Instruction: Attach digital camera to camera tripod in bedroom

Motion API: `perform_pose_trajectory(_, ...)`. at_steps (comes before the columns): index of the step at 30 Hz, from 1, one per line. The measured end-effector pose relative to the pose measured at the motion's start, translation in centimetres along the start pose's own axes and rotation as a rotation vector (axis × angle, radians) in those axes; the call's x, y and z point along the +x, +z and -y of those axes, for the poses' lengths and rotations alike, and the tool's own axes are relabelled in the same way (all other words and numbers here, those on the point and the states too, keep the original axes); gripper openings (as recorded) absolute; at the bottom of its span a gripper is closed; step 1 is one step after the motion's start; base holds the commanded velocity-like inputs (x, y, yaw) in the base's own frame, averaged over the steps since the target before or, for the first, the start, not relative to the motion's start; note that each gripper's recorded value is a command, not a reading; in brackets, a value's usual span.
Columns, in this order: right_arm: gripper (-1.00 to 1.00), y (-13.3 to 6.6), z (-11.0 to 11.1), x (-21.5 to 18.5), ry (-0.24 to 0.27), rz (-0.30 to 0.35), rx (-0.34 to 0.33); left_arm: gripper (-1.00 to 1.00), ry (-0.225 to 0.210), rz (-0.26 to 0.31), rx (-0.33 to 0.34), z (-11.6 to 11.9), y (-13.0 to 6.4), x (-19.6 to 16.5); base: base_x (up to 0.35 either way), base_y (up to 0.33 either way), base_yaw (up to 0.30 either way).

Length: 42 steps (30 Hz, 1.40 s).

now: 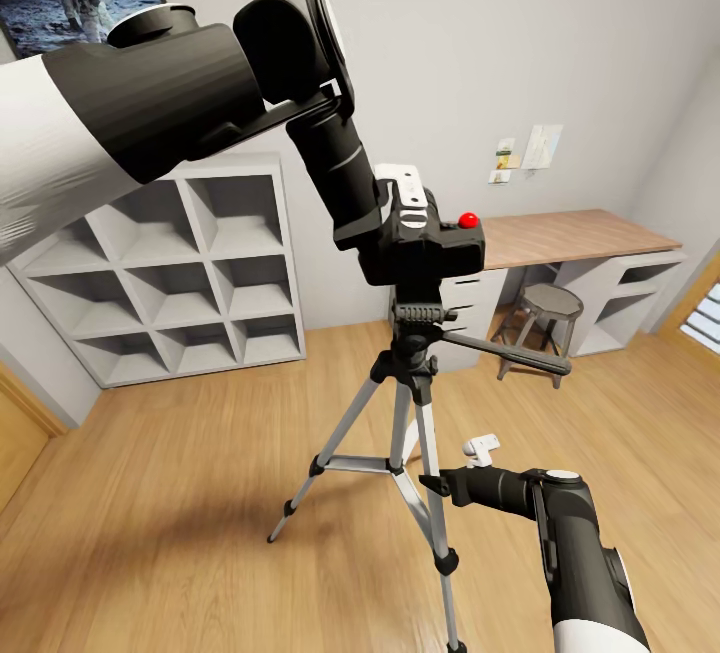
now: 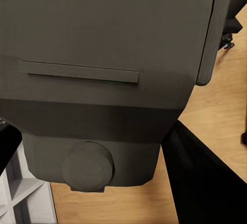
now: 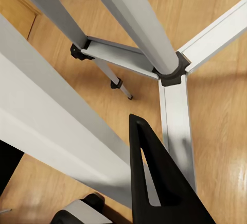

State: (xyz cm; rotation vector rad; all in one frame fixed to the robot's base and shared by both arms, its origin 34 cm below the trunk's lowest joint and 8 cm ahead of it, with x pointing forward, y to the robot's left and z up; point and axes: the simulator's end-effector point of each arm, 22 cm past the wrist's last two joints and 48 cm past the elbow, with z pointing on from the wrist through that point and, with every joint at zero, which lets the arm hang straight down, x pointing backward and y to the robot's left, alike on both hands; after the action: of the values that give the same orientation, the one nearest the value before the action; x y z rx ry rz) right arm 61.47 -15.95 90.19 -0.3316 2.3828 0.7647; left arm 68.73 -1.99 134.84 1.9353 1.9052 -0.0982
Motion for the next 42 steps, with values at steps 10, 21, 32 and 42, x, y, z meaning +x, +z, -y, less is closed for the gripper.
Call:
perform_pose_trajectory(10, -1.00, -0.1, 0.0, 0.0, -0.001, 0.000, 0.001, 1.00, -0.009, 0.000, 0.000, -0.3, 0.0, 0.0, 0.000, 0.000, 0.000)
perform_pose_trajectory(21, -1.00, -0.1, 0.0, 0.0, -0.001, 0.000, 0.001, 1.00, -0.009, 0.000, 0.000, -0.3, 0.0, 0.0, 0.000, 0.000, 0.000)
perform_pose_trajectory(32, -1.00, -0.1, 0.0, -0.1, 0.000, 0.000, 0.002, 1.00, -0.027, 0.011, -0.003, -0.8, -0.4, 0.4, 0.000, 0.000, 0.000)
perform_pose_trajectory(42, -1.00, -0.2, 0.0, -0.1, -0.005, -0.004, 0.002, 1.00, -0.101, 0.050, -0.029, -3.0, -2.2, 2.3, 0.000, 0.000, 0.000)
